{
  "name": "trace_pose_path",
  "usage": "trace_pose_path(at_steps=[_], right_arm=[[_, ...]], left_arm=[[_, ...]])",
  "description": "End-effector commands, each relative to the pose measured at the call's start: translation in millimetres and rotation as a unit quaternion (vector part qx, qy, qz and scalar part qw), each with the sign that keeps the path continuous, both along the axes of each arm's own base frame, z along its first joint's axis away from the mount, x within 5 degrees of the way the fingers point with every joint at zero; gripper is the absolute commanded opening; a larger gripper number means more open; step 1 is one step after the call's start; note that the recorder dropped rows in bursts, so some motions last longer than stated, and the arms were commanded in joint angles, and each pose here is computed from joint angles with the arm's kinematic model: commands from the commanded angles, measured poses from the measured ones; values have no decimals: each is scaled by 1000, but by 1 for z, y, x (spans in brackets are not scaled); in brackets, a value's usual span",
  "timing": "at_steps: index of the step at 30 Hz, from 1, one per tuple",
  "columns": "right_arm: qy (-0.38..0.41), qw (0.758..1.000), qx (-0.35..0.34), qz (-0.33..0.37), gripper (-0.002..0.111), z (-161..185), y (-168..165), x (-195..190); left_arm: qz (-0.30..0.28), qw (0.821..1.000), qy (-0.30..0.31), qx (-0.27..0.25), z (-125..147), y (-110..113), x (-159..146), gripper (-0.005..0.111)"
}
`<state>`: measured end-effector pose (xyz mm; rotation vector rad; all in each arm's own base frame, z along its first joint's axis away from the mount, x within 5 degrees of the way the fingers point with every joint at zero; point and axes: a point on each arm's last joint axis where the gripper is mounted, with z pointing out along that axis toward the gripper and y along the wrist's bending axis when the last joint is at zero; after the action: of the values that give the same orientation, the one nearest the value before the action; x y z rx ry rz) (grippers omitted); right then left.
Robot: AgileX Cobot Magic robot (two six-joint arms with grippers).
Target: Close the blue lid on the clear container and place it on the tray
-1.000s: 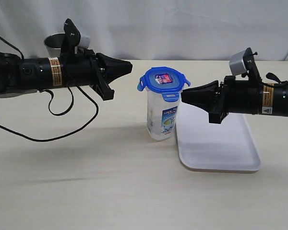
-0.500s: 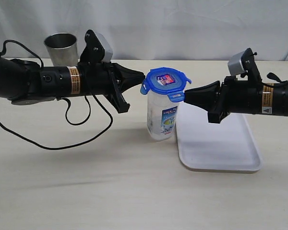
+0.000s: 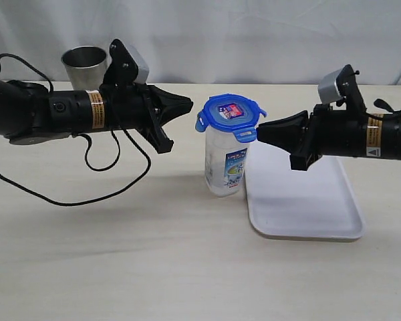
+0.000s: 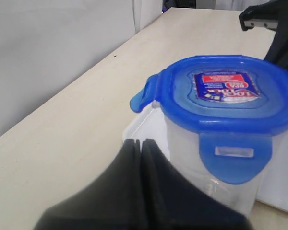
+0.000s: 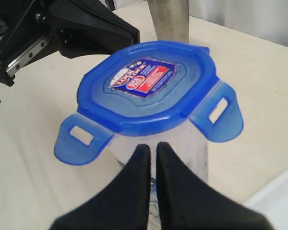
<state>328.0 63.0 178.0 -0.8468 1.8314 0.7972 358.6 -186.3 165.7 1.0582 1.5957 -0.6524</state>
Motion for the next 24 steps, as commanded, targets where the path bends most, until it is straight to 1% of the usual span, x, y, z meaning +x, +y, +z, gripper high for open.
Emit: trace_pose_path(at_steps=[1, 4, 7, 9, 11, 13, 15, 16, 19, 24], right_arm=[[-11, 1000, -25, -10, 4, 16, -2, -5], [-16, 999, -32, -13, 4, 29, -3, -10], [-29, 999, -19, -9, 4, 46, -1, -16], [-44, 999, 13, 6, 4, 59, 3, -21], [-53, 997, 59, 14, 4, 68, 6, -23], [-52, 996, 78, 0, 4, 70, 8, -21], [-39, 996, 70, -30, 4, 64, 11, -15], [-31, 997, 52, -48, 4, 58, 16, -11], [-38, 998, 8, -51, 4, 47, 29, -9], [-49, 997, 22, -48, 4, 51, 44, -10]], left_arm=[[4, 1000, 0, 3, 0, 1, 2, 0], [4, 1000, 0, 3, 0, 1, 2, 0], [4, 1000, 0, 3, 0, 1, 2, 0], [4, 1000, 0, 3, 0, 1, 2, 0], [3, 1000, 0, 4, 0, 1, 2, 0], [1, 1000, 1, 11, -1, 1, 2, 0], [-4, 1000, 2, 23, -3, 2, 1, 0], [2, 1000, 9, 27, -4, 2, 1, 0], [13, 999, 16, 47, -8, 5, 2, 0], [18, 998, 21, 60, -12, 7, 1, 0]])
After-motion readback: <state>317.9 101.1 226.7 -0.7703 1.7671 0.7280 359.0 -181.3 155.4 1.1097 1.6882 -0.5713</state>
